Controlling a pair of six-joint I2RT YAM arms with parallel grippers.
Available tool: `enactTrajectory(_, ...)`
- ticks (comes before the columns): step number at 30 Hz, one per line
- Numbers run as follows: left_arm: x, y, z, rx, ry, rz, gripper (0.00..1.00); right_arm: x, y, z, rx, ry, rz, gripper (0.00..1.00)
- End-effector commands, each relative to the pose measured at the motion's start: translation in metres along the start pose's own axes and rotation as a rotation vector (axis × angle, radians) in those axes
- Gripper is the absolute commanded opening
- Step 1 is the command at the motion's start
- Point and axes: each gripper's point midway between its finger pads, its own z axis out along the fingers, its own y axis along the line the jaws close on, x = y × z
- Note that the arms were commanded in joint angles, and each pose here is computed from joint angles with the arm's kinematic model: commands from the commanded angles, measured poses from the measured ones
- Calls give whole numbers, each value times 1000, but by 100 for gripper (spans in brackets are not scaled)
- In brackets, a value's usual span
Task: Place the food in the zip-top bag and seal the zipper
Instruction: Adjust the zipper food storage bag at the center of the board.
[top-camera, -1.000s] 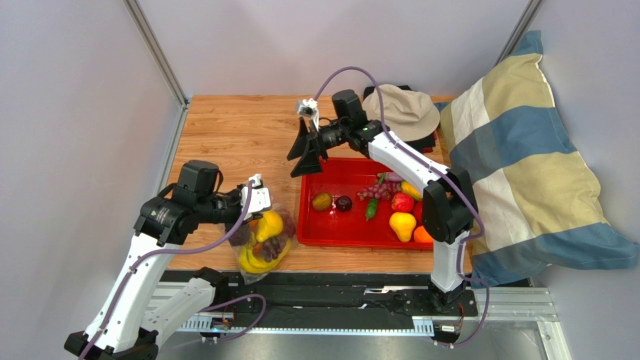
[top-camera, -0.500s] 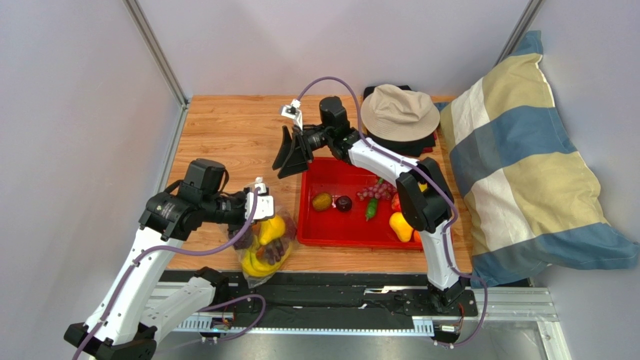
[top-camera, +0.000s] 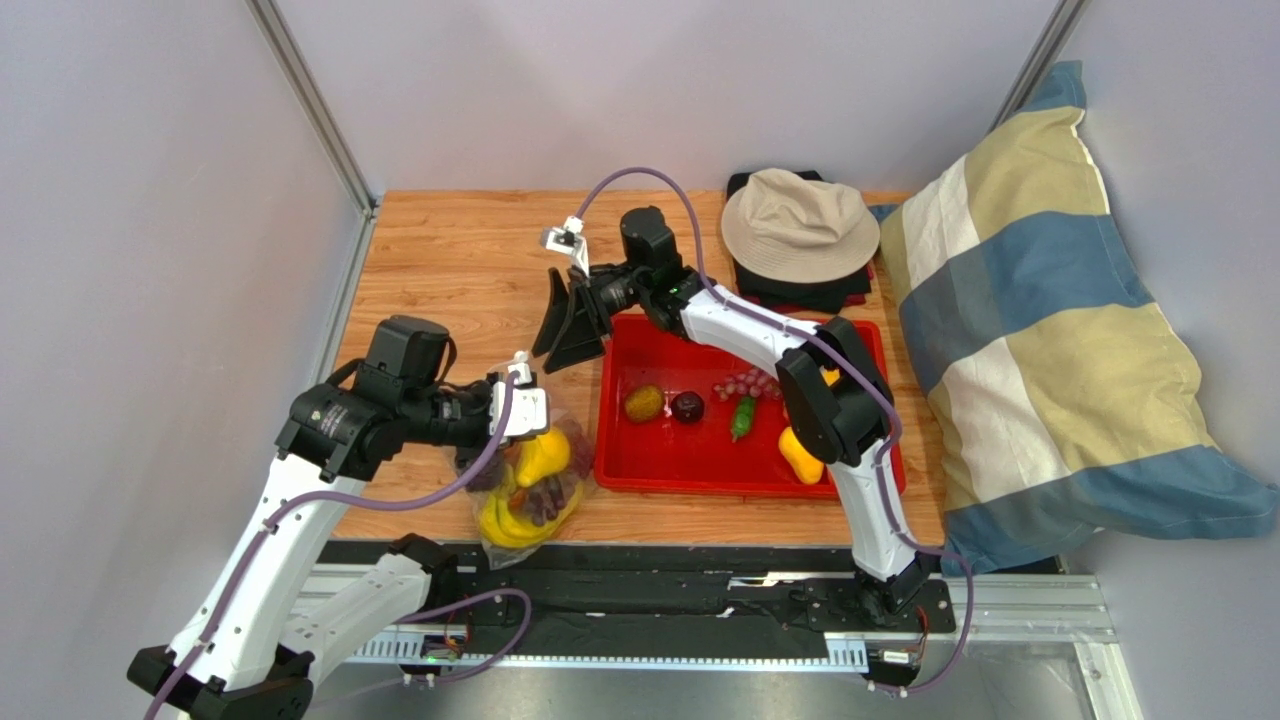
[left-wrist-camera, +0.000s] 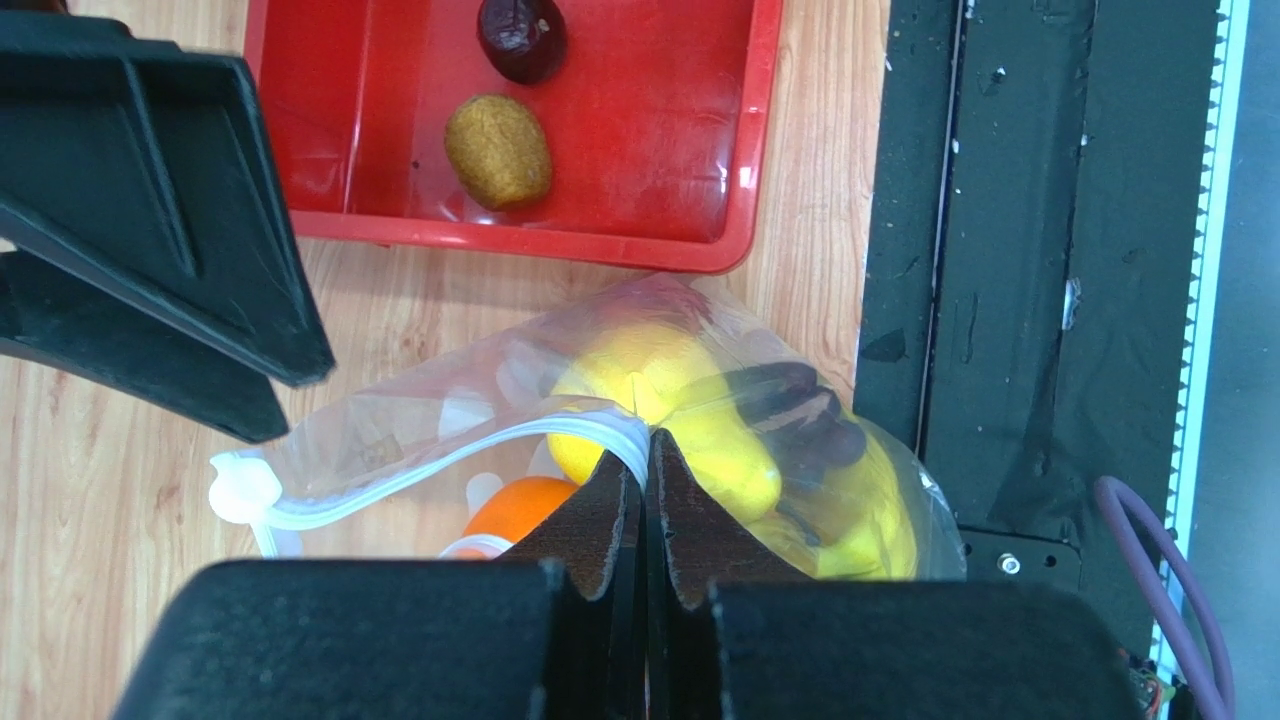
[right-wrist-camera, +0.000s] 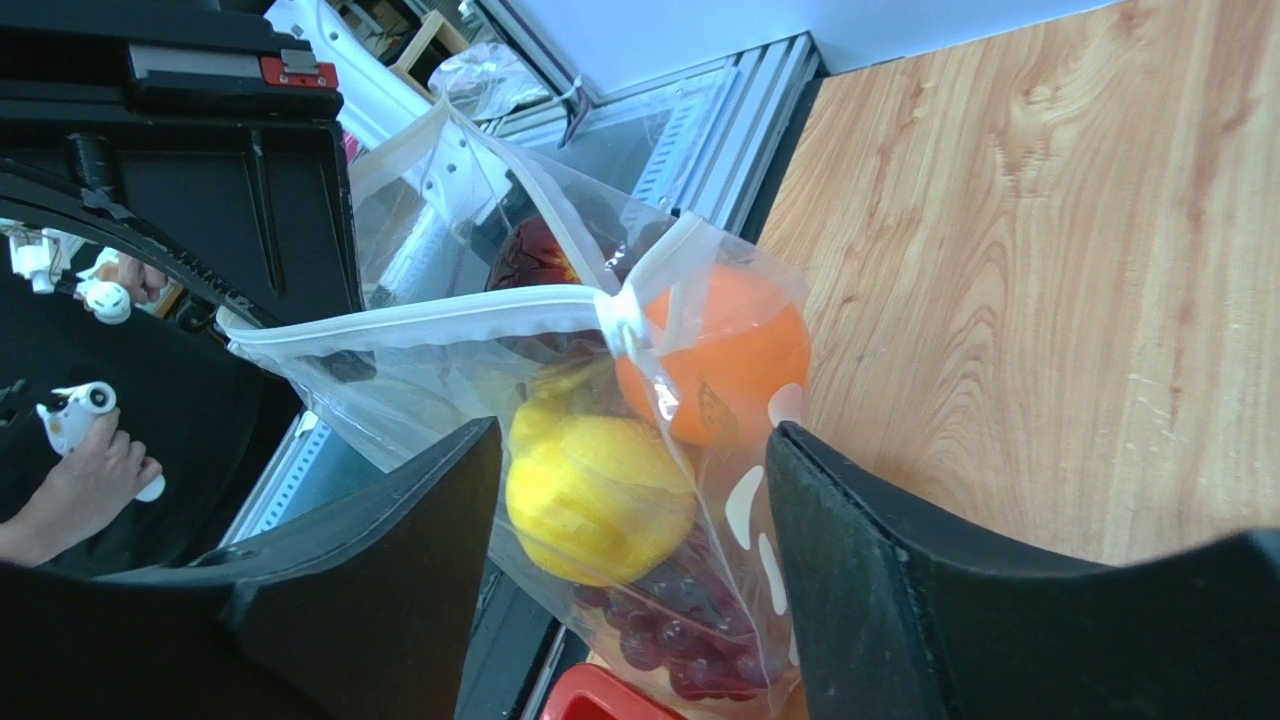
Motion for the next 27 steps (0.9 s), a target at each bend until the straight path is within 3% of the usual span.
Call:
enactTrajectory(1, -34, 12, -9, -38, -107, 81, 0, 3, 12, 16, -41, 19, -96, 65)
enactTrajectory(13, -34, 10, -11, -42, -110, 60, 0, 10, 8, 28, -34, 23, -93, 49)
enactTrajectory(16, -34, 9, -11, -46, -109, 53, 0, 7, 14, 31, -49, 20, -94, 29)
enactTrajectory(17, -32, 9, -11, -50, -102, 47, 0, 7, 16, 34, -51, 20, -83, 0)
enactTrajectory(21, -26, 27, -16, -163, -59, -21, 0, -7, 14, 25, 25, -2, -80, 0)
enactTrajectory(23, -15, 37, -22, -254, -9, -68, 7, -16, 6, 14, 100, -40, -106, 0)
enactTrajectory(27, -3, 49, -38, -386, 54, -130, 39, -46, 2, 2, 178, -108, -161, 0)
